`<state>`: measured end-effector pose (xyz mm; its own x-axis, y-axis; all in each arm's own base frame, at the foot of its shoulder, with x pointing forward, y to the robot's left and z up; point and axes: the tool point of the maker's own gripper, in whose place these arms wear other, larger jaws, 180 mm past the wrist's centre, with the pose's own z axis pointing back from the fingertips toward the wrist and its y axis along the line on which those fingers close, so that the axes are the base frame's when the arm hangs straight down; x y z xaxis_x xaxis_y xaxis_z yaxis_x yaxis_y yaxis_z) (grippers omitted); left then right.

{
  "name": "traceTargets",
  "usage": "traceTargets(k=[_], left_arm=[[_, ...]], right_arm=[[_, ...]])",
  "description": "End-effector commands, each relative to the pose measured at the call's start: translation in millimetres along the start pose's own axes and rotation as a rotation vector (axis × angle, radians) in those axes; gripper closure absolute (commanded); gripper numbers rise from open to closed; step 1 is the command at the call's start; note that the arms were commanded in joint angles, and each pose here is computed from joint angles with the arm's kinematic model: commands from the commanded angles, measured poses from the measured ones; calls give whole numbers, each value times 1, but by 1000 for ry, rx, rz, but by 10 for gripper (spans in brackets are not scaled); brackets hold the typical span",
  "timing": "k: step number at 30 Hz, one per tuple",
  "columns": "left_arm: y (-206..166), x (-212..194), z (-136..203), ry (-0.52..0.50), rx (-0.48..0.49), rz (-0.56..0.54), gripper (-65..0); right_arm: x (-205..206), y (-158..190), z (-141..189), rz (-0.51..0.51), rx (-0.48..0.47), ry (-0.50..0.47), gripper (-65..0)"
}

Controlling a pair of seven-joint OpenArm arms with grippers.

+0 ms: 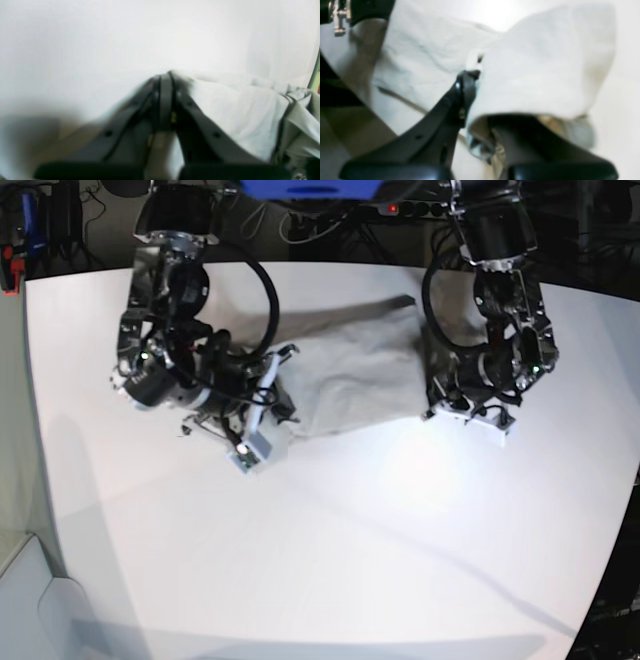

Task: Layout the t-shirt on the table in an organized manner, then fold the t-shirt properly
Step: 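Grasp one end of the grey shirt band with both grippers, then lift the band end with the right gripper and fold it over the middle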

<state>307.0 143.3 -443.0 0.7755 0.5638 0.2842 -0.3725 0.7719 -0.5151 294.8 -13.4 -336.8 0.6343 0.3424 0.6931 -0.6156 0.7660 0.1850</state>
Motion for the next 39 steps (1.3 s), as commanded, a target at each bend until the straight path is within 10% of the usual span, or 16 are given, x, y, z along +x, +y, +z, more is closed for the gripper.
traceTargets(k=[1,27,39], left_arm=[[19,-17,1,64,84,3,0],[13,-1,15,0,74,-19,0],[86,36,72,-198,183,163,0]], right_arm=[[21,7,0,12,25,-81,0],[24,109,-43,277,224,-81,0],[19,111,-54,252,251,-84,0]])
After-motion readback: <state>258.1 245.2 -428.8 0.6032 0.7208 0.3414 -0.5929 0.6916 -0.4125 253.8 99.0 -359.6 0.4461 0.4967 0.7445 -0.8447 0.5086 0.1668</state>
